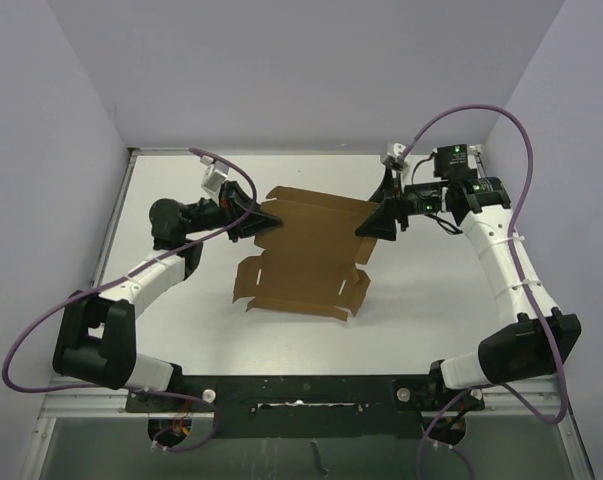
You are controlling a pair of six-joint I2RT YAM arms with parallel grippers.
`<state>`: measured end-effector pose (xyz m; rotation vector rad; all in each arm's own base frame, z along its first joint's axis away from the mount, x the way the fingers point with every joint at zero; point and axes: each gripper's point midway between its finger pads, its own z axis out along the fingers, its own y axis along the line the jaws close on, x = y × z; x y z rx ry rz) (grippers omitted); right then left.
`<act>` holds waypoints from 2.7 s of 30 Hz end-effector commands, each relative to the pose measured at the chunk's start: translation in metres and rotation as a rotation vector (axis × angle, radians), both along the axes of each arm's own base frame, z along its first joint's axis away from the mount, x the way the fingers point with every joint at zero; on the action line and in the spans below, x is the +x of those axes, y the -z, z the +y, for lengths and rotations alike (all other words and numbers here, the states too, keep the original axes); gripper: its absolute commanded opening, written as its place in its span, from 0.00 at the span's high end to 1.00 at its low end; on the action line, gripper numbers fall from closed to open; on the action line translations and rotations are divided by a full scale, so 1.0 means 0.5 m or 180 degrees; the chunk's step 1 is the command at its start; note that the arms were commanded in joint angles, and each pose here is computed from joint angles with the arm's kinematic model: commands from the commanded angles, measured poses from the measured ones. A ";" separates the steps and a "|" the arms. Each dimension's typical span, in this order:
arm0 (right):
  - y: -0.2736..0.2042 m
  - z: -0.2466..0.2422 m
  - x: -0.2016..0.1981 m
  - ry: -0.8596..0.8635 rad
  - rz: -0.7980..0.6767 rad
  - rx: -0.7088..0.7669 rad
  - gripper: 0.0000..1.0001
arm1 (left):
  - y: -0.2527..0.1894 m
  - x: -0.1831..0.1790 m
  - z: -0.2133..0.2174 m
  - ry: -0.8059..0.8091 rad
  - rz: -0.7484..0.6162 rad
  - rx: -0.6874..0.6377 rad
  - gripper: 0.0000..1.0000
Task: Fold the paper box
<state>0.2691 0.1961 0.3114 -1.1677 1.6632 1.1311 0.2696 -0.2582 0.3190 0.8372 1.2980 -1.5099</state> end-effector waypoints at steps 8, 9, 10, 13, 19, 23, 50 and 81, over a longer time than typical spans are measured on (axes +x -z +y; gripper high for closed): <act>-0.017 0.022 -0.020 -0.0222 -0.0128 0.0107 0.87 | -0.057 -0.009 0.000 0.0016 -0.0332 -0.0135 1.00; -0.018 0.021 -0.021 -0.0222 -0.0133 0.0108 0.88 | -0.056 -0.010 0.000 0.0017 -0.0331 -0.0135 1.00; -0.020 0.021 -0.023 -0.0234 -0.0145 0.0115 0.90 | -0.056 -0.009 0.000 0.0015 -0.0331 -0.0134 1.00; -0.023 0.017 -0.025 -0.0236 -0.0159 0.0129 1.00 | -0.057 -0.009 0.001 0.0012 -0.0338 -0.0134 1.00; -0.033 0.006 -0.032 -0.0248 -0.0224 0.0203 1.00 | -0.057 -0.005 0.002 -0.0007 -0.0320 -0.0132 1.00; -0.033 -0.005 -0.025 -0.0150 -0.0199 0.0209 1.00 | -0.056 -0.001 0.001 -0.0017 -0.0280 -0.0136 0.95; 0.039 -0.202 0.092 0.0934 0.0220 0.0064 1.00 | 0.185 0.128 0.125 -0.1877 0.0871 0.0381 0.38; 0.080 -0.148 0.108 0.0564 0.0229 -0.0147 1.00 | 0.393 0.095 0.039 -0.1728 0.1164 0.0934 0.37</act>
